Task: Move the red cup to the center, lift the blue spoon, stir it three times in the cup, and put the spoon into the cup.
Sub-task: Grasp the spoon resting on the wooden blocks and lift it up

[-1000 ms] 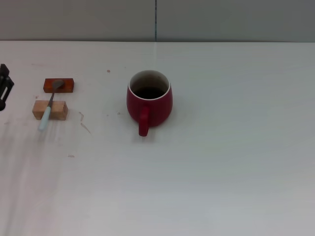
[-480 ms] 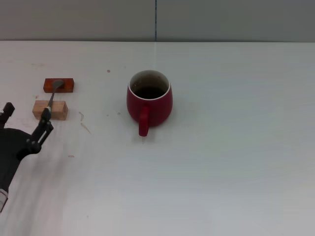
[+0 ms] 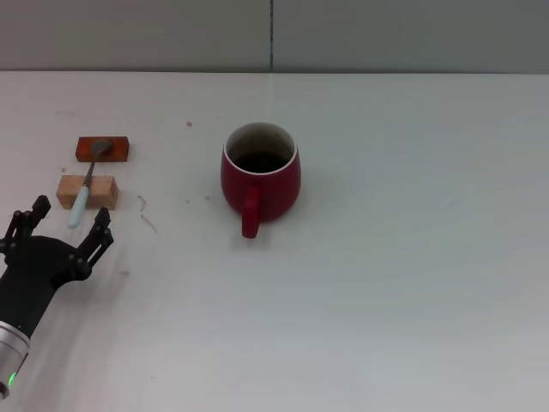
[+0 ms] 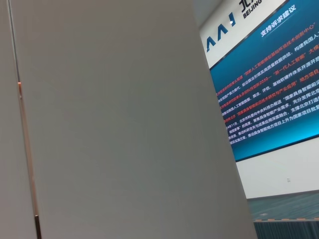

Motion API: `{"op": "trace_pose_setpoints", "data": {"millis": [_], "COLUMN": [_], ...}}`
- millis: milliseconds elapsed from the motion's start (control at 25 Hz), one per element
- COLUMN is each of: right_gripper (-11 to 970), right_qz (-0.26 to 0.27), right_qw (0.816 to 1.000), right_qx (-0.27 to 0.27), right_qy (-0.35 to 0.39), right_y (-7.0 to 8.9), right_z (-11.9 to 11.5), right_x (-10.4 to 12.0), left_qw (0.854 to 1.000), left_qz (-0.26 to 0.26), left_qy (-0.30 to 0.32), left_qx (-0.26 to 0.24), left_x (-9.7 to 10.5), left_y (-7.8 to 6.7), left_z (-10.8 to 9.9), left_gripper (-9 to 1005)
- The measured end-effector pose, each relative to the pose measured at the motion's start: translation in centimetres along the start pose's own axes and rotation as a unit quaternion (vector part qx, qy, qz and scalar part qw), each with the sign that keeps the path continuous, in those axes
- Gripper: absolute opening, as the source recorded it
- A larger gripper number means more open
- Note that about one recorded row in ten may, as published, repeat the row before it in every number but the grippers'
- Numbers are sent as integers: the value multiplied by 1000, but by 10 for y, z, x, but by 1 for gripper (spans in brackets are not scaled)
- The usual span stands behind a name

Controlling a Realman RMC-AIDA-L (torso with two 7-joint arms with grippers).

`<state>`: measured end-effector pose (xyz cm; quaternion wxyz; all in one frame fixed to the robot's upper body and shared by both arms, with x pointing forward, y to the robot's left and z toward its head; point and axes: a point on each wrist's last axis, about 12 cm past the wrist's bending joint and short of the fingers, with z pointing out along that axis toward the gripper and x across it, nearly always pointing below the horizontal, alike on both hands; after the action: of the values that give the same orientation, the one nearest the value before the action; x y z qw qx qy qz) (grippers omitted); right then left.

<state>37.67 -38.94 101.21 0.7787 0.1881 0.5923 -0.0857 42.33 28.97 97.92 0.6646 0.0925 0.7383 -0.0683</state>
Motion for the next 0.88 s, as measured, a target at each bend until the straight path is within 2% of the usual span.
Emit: {"op": "trace_pose_setpoints", "data": {"millis": [280, 880], "right_gripper": [779, 779], "right_qz": [1, 2], "right_qw": [1000, 1000], "right_qx": [-5, -13], "right_qy": [1, 5], "right_y": [2, 4], "right_z": [1, 0], "right_x": [1, 2], "left_qw": [1000, 1000], "left_qz": [9, 12], "left_qy": [11, 22], "left_qx": [6, 5], "left_x": [0, 0], "left_y": [1, 3], "left_z": [12, 20], "left_gripper": [861, 862]}}
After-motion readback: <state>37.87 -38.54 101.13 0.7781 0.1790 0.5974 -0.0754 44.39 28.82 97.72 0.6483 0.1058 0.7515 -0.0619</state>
